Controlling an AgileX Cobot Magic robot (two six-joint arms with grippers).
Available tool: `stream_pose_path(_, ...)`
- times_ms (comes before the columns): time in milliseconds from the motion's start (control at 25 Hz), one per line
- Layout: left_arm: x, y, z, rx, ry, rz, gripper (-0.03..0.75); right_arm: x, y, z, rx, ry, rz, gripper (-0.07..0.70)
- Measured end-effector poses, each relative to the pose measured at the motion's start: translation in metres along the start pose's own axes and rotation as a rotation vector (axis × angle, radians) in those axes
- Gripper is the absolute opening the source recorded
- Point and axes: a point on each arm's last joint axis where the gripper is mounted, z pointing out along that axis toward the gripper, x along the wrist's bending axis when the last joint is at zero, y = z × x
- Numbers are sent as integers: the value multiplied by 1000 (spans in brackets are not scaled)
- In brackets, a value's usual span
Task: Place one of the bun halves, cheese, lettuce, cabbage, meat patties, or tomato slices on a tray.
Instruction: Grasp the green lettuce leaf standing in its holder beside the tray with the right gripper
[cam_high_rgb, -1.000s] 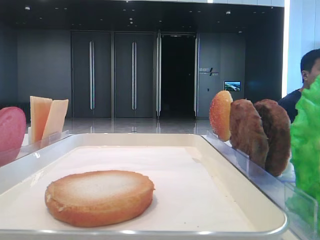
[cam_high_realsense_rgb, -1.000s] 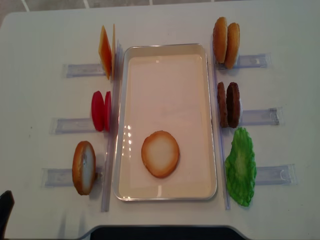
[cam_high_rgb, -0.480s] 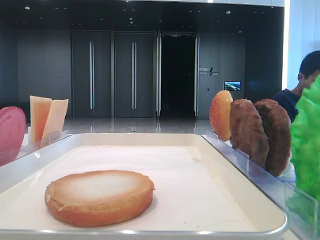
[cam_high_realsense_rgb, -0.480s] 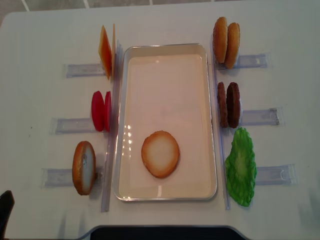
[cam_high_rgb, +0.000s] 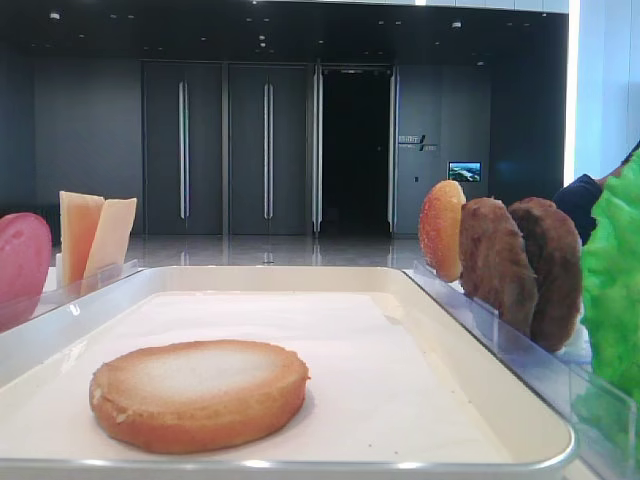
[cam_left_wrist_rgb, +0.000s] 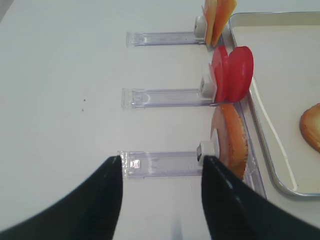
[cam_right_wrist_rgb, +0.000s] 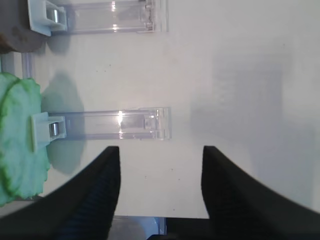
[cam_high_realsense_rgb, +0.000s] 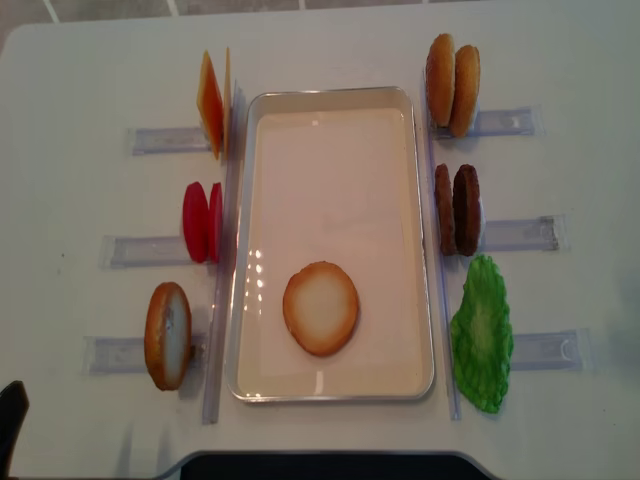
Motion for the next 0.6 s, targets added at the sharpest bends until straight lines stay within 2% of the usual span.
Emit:
stream_pose_path(240,0,0,0,0,0,0,391,-3,21,8,44,2,16,383)
stream_pose_path(400,0,0,0,0,0,0,391,-2,21,10,52,7,72,383)
stream_pose_path(520,0,0,0,0,0,0,391,5,21,11,57,21,93,383)
stream_pose_path(600,0,0,0,0,0,0,391,17,20,12,68,34,77,383)
